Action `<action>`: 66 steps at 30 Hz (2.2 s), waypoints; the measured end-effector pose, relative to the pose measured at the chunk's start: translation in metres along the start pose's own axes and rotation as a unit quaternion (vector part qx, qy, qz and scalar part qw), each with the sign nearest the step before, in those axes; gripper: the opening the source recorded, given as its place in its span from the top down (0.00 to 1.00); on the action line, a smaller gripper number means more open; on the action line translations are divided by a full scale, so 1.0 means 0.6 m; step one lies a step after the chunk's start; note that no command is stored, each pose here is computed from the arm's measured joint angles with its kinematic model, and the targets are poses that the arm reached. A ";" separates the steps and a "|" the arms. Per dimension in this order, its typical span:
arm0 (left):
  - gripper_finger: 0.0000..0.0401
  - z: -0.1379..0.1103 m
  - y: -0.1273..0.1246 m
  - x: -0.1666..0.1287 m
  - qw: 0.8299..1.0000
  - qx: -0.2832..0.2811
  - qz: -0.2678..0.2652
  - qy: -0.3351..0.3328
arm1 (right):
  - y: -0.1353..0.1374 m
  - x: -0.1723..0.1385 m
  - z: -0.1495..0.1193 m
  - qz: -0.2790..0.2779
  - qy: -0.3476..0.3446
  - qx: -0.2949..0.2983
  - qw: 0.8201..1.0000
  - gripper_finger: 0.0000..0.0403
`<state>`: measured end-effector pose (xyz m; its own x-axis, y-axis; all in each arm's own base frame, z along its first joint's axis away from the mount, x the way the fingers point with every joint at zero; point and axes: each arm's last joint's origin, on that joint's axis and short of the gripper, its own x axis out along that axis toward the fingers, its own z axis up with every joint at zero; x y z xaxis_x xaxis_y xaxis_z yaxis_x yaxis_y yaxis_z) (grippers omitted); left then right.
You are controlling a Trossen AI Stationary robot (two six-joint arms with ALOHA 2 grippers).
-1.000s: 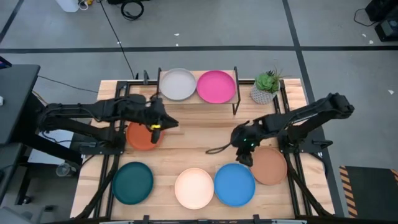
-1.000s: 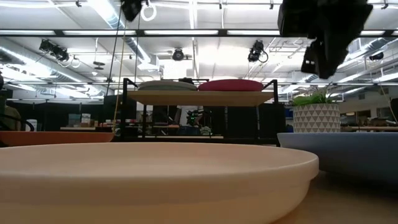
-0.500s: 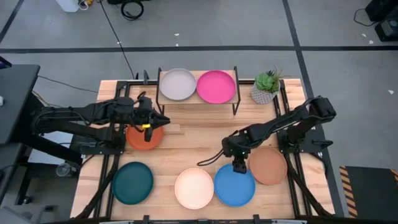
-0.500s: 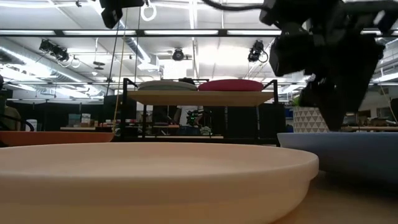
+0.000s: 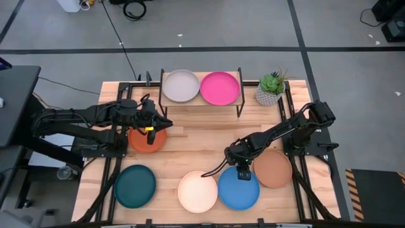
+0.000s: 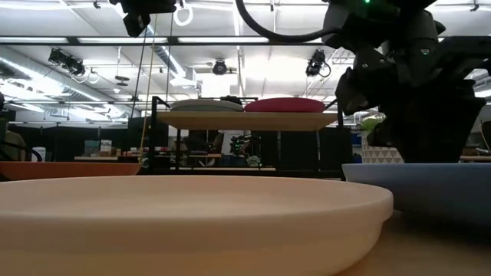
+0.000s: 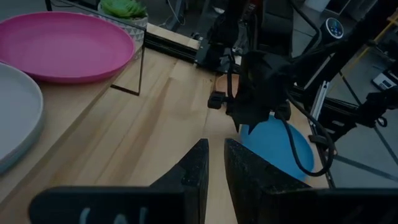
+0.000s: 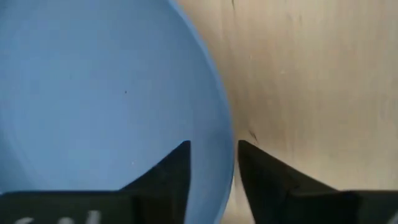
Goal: Place and stack plates onto a shelf
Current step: Stack the blue plate on top of the pink plate on the shelf
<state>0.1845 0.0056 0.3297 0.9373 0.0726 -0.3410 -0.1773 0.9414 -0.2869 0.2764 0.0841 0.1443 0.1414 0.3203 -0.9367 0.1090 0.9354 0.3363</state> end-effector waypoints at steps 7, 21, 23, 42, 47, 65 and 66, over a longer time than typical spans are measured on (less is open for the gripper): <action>0.86 -0.001 0.000 0.000 1.000 0.011 0.001 0.004 | -0.005 -0.002 0.003 0.005 -0.001 0.012 1.000 0.95; 0.86 -0.001 0.001 0.000 1.000 0.012 0.003 0.002 | -0.051 -0.119 0.015 0.005 -0.060 0.056 0.997 0.97; 0.86 -0.001 0.001 0.000 1.000 0.013 0.009 0.000 | -0.060 -0.152 0.024 0.004 -0.084 0.068 0.994 0.95; 0.86 0.006 0.001 0.000 1.000 -0.011 0.016 -0.022 | -0.250 -0.491 0.039 -0.103 -0.338 0.304 0.885 0.95; 0.86 0.006 0.001 0.000 1.000 -0.015 0.016 -0.022 | -0.316 -0.504 0.017 -0.090 -0.341 0.359 0.864 0.95; 0.86 0.006 0.002 0.000 0.998 -0.039 0.031 -0.029 | -0.422 -0.465 0.025 -0.084 -0.294 0.399 0.865 0.85; 0.86 0.006 0.002 0.000 0.998 -0.038 0.031 -0.029 | -0.423 -0.465 0.025 -0.085 -0.295 0.398 0.865 0.83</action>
<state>0.1853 0.0079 0.3329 0.9395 0.1505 -0.3078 -0.2553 0.9067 -0.3357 0.2238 -0.2447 0.3220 0.5090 -0.1628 -0.8452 0.7865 0.4869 0.3798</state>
